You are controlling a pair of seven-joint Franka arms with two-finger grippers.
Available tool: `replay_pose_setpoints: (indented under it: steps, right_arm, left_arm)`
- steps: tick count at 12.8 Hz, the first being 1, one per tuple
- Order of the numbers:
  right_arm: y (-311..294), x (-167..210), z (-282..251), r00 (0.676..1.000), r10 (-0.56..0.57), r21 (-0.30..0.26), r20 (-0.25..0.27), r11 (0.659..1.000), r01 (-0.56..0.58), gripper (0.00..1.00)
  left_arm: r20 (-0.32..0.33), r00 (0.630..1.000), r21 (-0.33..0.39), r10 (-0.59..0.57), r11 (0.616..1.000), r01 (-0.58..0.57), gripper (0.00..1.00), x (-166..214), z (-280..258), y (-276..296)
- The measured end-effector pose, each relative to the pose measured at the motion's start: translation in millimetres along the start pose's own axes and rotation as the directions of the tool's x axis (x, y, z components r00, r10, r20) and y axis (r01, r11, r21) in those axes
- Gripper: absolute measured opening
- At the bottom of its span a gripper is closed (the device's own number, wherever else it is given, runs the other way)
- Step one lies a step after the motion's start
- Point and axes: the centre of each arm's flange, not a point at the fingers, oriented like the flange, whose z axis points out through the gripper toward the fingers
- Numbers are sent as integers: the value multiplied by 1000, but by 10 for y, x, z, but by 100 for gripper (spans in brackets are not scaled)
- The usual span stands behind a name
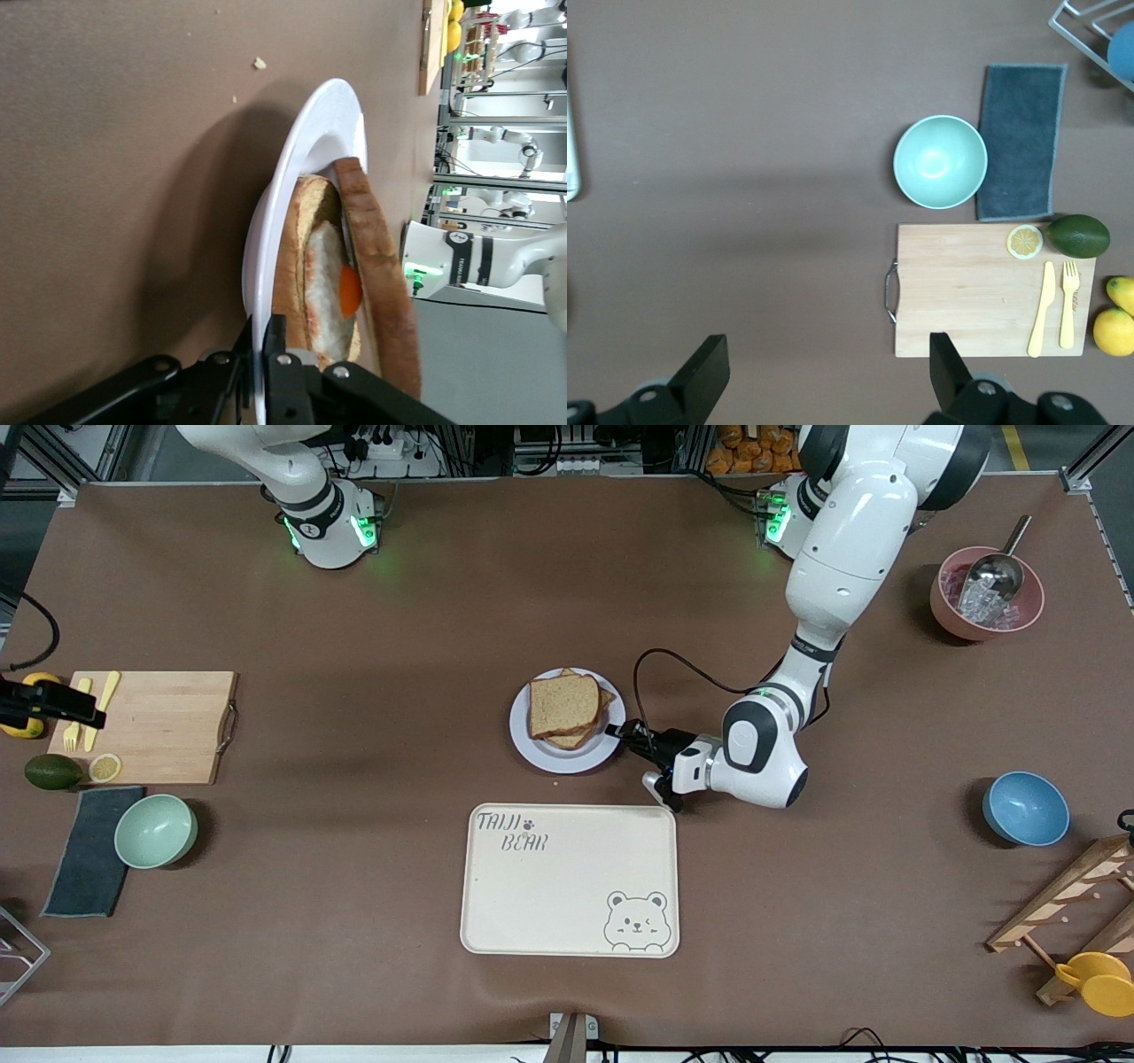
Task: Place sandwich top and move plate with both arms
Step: 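Slide the white plate with the left gripper onto the bear tray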
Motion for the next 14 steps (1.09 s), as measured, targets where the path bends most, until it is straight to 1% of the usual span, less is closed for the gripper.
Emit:
replay_pose_setpoints:
  steps: [3,5,9,14]
  right_arm:
    - [-71,-231,-282,999,-3,29,-39,1000,4,100]
    - [-10,-325,-360,999,4,41,-52,999,-2,100]
    - [94,-449,-368,998,20,53,-63,998,-17,100]
    - [24,-506,-363,997,25,57,-67,998,-21,100]
  left_arm:
    - [-12,1000,-16,-9,1000,9,6,-4,-9,-7]
    - [-38,999,-32,-18,999,16,6,13,-74,-16]
    - [-108,994,-107,-32,994,20,5,46,-325,-51]
    - [-211,974,-224,-80,974,31,5,104,-592,-39]
